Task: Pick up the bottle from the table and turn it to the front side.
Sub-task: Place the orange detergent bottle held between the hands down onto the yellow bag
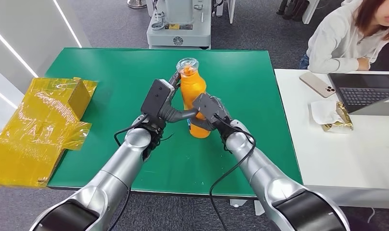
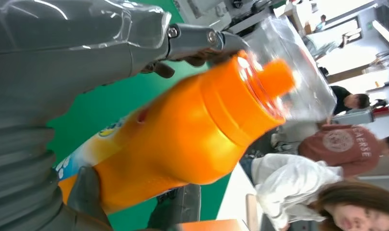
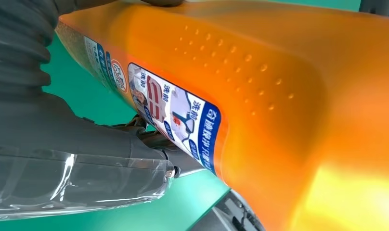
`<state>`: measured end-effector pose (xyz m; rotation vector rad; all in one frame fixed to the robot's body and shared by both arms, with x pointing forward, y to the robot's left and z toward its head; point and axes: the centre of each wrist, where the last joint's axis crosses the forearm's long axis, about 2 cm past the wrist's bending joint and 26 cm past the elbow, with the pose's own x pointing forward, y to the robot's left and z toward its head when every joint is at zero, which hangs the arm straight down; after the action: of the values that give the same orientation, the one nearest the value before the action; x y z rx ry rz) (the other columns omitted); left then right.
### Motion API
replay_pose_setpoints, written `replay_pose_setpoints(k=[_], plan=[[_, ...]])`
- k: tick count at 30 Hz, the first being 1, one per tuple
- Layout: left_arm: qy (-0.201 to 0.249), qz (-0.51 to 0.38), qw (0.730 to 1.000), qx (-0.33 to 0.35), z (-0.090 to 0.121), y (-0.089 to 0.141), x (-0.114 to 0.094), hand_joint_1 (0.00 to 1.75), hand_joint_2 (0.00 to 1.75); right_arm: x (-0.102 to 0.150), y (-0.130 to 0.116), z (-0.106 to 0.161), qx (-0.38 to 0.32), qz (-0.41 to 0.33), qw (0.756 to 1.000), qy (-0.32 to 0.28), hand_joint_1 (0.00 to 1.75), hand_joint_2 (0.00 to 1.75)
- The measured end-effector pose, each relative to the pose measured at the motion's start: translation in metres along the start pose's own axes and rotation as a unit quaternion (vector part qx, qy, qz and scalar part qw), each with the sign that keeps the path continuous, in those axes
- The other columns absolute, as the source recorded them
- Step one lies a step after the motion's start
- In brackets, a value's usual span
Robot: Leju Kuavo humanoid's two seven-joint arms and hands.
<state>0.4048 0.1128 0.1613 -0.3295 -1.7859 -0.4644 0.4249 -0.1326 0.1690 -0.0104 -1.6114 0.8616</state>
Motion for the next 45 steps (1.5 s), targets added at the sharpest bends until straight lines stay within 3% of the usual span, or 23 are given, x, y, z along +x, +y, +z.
replay_pose_setpoints(k=[18,27,28,32,35,42,43,45], plan=[[0.05,0.039,0.997,-0.033,0.007,0.006,-0.009,0.0,1.75,0.0,0.013,0.001,0.019,0.056,0.998,0.008,1.75,1.75],[0.071,0.158,0.984,-0.05,0.013,0.004,-0.016,0.0,1.75,-0.003,0.018,0.003,0.015,0.049,0.999,0.0,1.75,1.75],[0.073,0.176,0.98,-0.051,0.014,0.003,-0.017,0.03,1.75,-0.003,0.019,0.003,0.014,0.047,0.999,-0.002,1.75,1.75],[0.075,0.214,0.973,-0.047,0.015,0.001,-0.018,0.7,1.75,-0.005,0.021,0.005,0.01,0.045,0.999,-0.003,1.75,1.75],[0.073,0.22,0.972,-0.042,0.014,-0.002,-0.017,0.82,1.75,-0.007,0.023,0.006,0.008,0.042,0.999,-0.001,1.75,1.75],[0.073,0.221,0.972,-0.027,0.011,-0.008,-0.015,0.8,1.75,-0.011,0.026,0.009,0.003,0.033,0.999,0.004,1.75,1.75],[0.074,0.221,0.972,-0.026,0.011,-0.008,-0.015,0.74,1.75,-0.011,0.026,0.009,0.002,0.032,0.999,0.004,1.75,1.75],[0.074,0.221,0.972,-0.025,0.011,-0.009,-0.014,0.37,1.75,-0.011,0.027,0.009,0.001,0.032,0.999,0.004,1.75,1.75]])
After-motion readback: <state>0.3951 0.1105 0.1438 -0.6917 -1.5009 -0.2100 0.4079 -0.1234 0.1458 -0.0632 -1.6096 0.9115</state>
